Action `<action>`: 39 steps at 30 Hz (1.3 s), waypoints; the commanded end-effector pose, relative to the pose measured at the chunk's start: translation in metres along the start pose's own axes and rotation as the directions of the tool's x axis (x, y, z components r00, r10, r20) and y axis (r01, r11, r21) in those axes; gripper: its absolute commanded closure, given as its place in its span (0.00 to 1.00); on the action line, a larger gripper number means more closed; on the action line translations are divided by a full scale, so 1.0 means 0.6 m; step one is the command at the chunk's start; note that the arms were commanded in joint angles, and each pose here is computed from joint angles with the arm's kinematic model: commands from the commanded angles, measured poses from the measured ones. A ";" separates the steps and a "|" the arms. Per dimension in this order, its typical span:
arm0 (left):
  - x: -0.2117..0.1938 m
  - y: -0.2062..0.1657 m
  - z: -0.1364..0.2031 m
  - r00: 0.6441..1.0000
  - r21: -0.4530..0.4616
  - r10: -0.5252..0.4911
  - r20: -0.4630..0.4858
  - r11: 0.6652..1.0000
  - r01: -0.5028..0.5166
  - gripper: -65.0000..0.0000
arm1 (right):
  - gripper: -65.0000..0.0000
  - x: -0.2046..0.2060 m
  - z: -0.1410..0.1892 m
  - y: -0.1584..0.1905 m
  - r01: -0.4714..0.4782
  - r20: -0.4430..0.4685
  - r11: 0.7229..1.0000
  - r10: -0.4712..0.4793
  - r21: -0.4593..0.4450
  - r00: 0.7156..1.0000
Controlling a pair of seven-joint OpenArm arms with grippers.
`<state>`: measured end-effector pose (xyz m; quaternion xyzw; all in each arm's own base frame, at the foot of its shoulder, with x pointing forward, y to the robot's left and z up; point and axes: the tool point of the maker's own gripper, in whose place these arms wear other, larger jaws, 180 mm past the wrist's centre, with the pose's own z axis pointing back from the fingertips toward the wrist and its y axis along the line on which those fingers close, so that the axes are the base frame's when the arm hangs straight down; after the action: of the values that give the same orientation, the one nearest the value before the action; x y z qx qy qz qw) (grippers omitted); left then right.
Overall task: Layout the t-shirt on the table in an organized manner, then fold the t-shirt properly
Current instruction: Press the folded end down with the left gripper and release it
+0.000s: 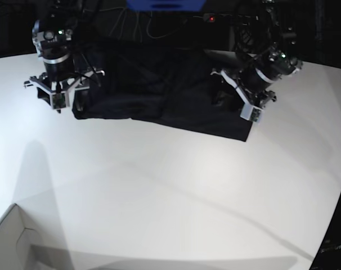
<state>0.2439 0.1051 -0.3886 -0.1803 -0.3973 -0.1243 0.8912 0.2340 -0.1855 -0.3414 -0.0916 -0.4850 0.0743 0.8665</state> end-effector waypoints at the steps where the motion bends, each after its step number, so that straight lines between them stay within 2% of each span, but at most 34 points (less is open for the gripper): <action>1: 0.020 0.005 0.015 0.999 0.006 -0.007 0.053 1.000 0.007 0.54 | 0.51 0.020 0.003 -0.005 0.014 0.049 1.000 -0.013 -0.004 0.999; 6: 0.029 0.032 0.053 0.989 0.031 0.081 0.123 0.996 -0.085 0.54 | 0.51 0.023 0.002 0.000 0.027 0.058 1.000 -0.028 0.007 0.998; 25: -0.055 0.062 0.024 0.979 0.036 0.203 0.016 0.978 -0.203 0.54 | 0.51 0.022 0.004 -0.002 0.036 0.059 0.999 -0.037 0.004 0.998; 29: -0.055 0.062 0.025 0.979 0.036 0.202 0.015 0.979 -0.202 0.54 | 0.48 0.030 0.004 0.007 0.107 0.084 0.994 -0.110 0.036 0.990; 33: -0.052 0.060 0.028 0.980 0.036 0.197 0.020 0.980 -0.198 0.54 | 0.48 0.008 0.001 0.015 0.152 -0.004 0.987 -0.152 0.056 0.988; 35: -0.055 0.060 0.028 0.980 0.036 0.199 0.017 0.979 -0.199 0.54 | 0.48 -0.001 0.002 0.021 0.203 -0.038 0.976 -0.200 0.077 0.979; 39: -0.064 0.059 0.031 0.979 0.039 0.204 0.005 0.978 -0.204 0.54 | 0.48 -0.014 0.008 0.045 0.326 -0.108 0.934 -0.313 0.144 0.944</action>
<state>0.2230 0.1436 -0.4114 -0.2128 -0.3890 -0.0191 0.8961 0.2197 -0.1622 -0.3613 0.0502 -0.4306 -0.0315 0.9006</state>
